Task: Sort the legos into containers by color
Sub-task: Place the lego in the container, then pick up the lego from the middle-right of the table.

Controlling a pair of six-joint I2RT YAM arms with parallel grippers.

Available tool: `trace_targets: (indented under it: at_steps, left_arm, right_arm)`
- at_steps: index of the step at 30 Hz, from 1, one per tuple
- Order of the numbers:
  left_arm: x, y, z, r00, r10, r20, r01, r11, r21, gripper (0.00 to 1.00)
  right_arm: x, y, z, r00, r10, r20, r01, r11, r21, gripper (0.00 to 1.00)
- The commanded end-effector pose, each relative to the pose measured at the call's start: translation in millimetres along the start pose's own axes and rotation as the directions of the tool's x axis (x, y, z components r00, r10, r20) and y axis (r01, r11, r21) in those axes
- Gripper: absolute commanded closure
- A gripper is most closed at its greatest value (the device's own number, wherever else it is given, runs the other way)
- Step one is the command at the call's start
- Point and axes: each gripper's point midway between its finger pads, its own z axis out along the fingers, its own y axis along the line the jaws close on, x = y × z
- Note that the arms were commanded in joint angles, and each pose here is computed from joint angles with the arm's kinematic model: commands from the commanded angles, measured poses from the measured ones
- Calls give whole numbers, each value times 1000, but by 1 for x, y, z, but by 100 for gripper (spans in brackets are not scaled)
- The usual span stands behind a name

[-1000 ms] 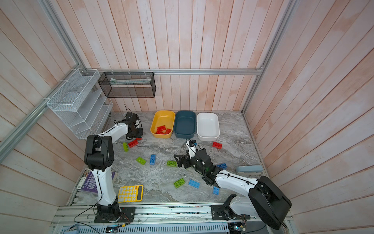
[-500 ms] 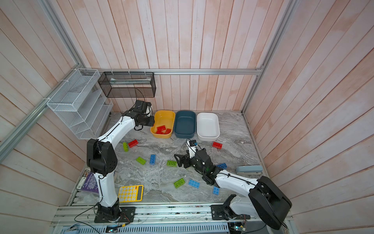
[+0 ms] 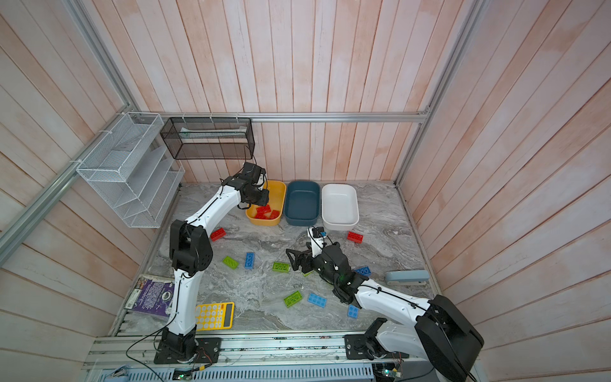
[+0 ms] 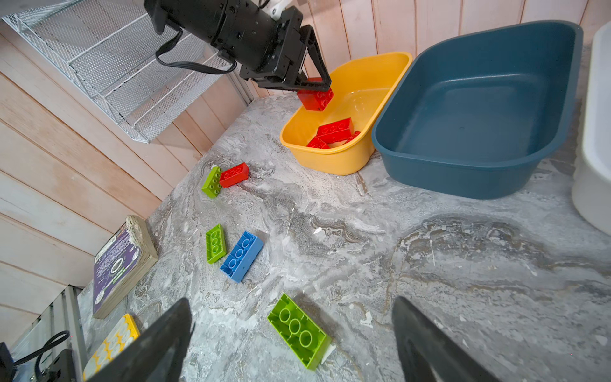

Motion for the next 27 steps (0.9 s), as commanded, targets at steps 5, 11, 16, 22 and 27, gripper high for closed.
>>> trace_targets:
  at_steps: [5, 11, 16, 22, 27]
  left_arm:
    - [-21, -2, -18, 999, -13, 51, 13, 1000, 4, 30]
    - [-31, -10, -55, 995, -13, 99, 12, 1000, 14, 24]
    - [-25, -25, -107, 983, -2, 182, -3, 1000, 26, 24]
    - [12, -36, -168, 958, -28, 287, 10, 998, 66, 24]
    - [56, -28, -206, 940, -66, 334, 41, 996, 81, 23]
  right_arm:
    - [-3, -4, -5, 1000, -5, 10, 5, 999, 35, 1]
    - [-17, -39, -18, 998, 55, 22, -58, 981, 186, 1]
    - [-33, -88, -34, 992, 128, 14, -125, 929, 349, 1]
    - [-46, -156, -62, 972, 228, 59, -225, 825, 518, 1]
    - [-31, -206, -75, 956, 285, 67, -256, 703, 664, 1]
